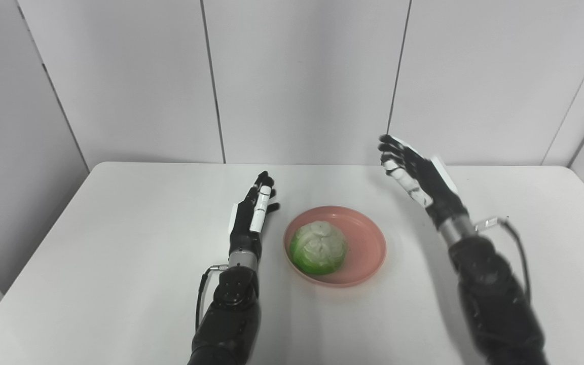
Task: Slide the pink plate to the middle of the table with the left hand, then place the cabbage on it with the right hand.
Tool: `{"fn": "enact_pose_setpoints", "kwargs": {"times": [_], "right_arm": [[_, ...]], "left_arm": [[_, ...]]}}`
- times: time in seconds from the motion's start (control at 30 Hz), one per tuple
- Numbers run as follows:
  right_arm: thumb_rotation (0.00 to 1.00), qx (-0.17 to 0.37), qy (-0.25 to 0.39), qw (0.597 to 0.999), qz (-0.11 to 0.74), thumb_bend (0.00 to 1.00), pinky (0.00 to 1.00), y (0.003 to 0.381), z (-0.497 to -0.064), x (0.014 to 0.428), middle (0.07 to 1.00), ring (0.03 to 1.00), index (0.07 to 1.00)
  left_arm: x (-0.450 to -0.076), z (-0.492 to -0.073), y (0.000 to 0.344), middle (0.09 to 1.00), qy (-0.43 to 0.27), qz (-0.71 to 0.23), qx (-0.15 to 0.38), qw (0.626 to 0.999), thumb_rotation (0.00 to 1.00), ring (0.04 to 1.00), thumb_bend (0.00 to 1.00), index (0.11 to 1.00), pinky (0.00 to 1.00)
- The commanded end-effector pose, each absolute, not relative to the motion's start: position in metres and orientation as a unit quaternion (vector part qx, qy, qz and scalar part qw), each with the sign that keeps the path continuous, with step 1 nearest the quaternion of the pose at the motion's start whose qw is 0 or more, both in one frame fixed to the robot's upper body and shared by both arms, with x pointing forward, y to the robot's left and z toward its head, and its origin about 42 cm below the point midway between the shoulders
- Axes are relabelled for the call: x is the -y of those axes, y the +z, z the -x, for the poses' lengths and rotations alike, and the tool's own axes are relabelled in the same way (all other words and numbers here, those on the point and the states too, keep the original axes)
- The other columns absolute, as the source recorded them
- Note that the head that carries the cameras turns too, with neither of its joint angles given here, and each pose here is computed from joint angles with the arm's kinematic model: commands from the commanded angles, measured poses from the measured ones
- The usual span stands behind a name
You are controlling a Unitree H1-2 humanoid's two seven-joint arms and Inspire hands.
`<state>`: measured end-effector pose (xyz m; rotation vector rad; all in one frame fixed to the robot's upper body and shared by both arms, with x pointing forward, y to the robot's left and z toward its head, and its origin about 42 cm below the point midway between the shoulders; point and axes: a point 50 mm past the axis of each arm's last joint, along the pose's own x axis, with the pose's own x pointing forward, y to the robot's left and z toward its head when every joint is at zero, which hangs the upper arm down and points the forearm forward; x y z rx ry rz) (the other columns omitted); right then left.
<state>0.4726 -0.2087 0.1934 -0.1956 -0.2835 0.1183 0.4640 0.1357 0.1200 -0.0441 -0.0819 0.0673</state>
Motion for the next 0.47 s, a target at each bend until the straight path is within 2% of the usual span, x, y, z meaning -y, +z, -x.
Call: {"fn": "enact_pose_setpoints", "kwargs": {"times": [0.0,0.2,0.3,0.43], "right_arm": [[0.99,0.182,0.017,0.983,0.024,0.84,0.78,0.208,-0.480,0.200,0.866,0.822,0.882],[1.00,0.100,-0.025,0.992,-0.072,0.85,0.87,0.160,-0.474,0.196,0.907,0.868,0.923],[1.00,0.054,-0.037,0.990,-0.128,0.82,0.91,0.139,-0.472,0.196,0.929,0.896,0.952],[1.00,0.022,-0.041,0.992,-0.118,0.83,0.92,0.120,-0.465,0.199,0.939,0.905,0.965]], "left_arm": [[-0.139,-0.454,0.109,0.919,0.059,0.009,0.052,0.997,0.85,0.920,0.66,0.881,0.93],[-0.139,-0.455,0.108,0.935,0.058,0.001,0.044,0.997,0.87,0.955,0.64,0.913,0.94],[-0.139,-0.456,0.107,0.935,0.055,0.005,0.023,0.998,0.88,0.963,0.68,0.921,0.97],[-0.141,-0.458,0.109,0.969,0.055,0.007,0.004,0.998,0.93,0.993,0.74,0.950,1.00]]}}
